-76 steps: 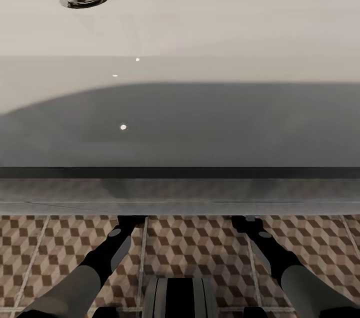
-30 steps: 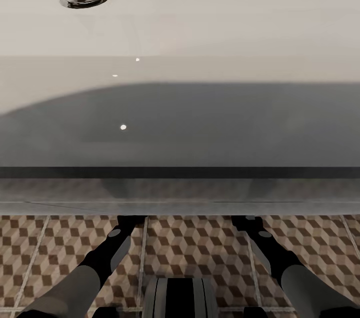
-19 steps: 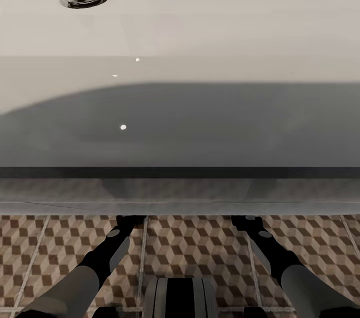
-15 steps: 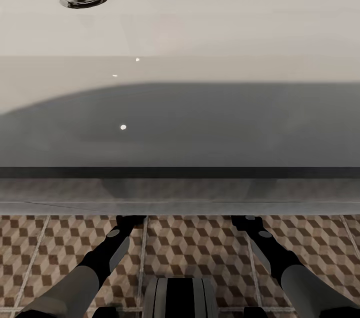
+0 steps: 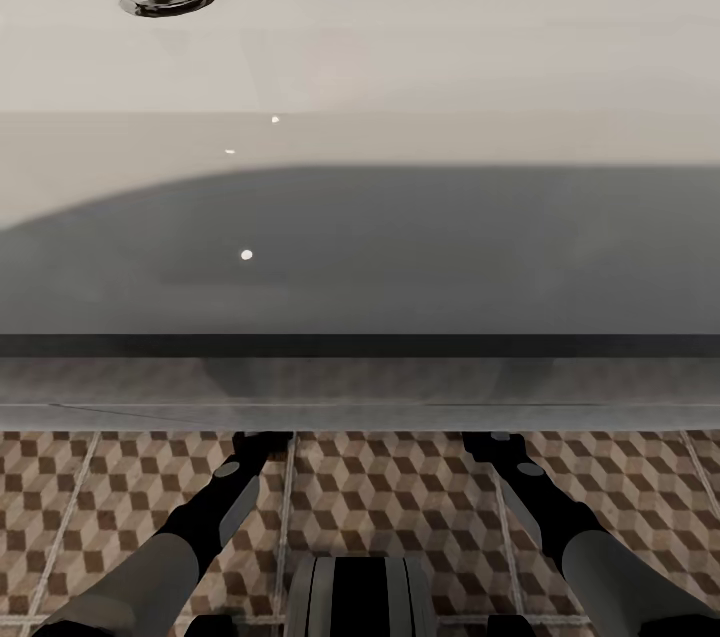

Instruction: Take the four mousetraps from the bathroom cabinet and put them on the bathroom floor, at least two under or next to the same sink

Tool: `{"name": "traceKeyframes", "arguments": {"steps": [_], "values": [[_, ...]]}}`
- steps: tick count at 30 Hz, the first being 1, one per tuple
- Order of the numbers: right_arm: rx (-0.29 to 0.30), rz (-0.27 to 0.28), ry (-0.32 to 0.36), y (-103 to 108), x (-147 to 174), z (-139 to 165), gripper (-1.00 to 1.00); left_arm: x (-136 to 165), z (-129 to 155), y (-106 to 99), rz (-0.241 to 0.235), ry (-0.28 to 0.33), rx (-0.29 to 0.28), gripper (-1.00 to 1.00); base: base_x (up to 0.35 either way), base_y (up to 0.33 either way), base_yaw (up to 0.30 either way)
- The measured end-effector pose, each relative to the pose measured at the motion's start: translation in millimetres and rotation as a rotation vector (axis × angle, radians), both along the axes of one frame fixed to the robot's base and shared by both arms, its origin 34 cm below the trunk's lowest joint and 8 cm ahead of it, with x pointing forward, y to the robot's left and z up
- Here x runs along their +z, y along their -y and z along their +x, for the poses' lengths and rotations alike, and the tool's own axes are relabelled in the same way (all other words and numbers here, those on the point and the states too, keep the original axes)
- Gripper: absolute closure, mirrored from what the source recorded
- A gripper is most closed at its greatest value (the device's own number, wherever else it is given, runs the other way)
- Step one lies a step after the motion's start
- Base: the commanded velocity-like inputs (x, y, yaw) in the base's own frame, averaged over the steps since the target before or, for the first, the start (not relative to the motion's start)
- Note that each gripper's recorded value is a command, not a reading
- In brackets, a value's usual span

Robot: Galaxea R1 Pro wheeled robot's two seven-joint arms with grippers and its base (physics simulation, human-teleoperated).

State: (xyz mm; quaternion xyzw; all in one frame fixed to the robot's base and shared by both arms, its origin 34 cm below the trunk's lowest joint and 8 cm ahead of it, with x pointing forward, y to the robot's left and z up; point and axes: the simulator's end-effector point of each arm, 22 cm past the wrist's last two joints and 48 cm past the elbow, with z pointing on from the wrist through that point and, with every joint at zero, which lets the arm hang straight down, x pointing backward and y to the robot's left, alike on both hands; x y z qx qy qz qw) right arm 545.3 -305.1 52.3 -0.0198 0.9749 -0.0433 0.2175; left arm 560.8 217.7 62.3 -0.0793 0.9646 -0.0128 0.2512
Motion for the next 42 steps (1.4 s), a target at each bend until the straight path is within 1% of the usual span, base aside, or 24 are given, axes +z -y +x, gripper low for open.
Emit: {"name": "traceKeyframes", "arguments": {"steps": [26,42], "values": [[0.0,0.0,0.0,0.0,0.1,0.2,1.0,-1.2,-2.5,2.0,-0.002,-0.004,0.0,1.0,0.0,0.0,0.0],[0.0,0.0,0.0,0.0,0.0,-0.1,1.0,-2.1,-4.1,-0.5,0.003,-0.008,0.001,1.0,0.0,0.0,0.0]]}}
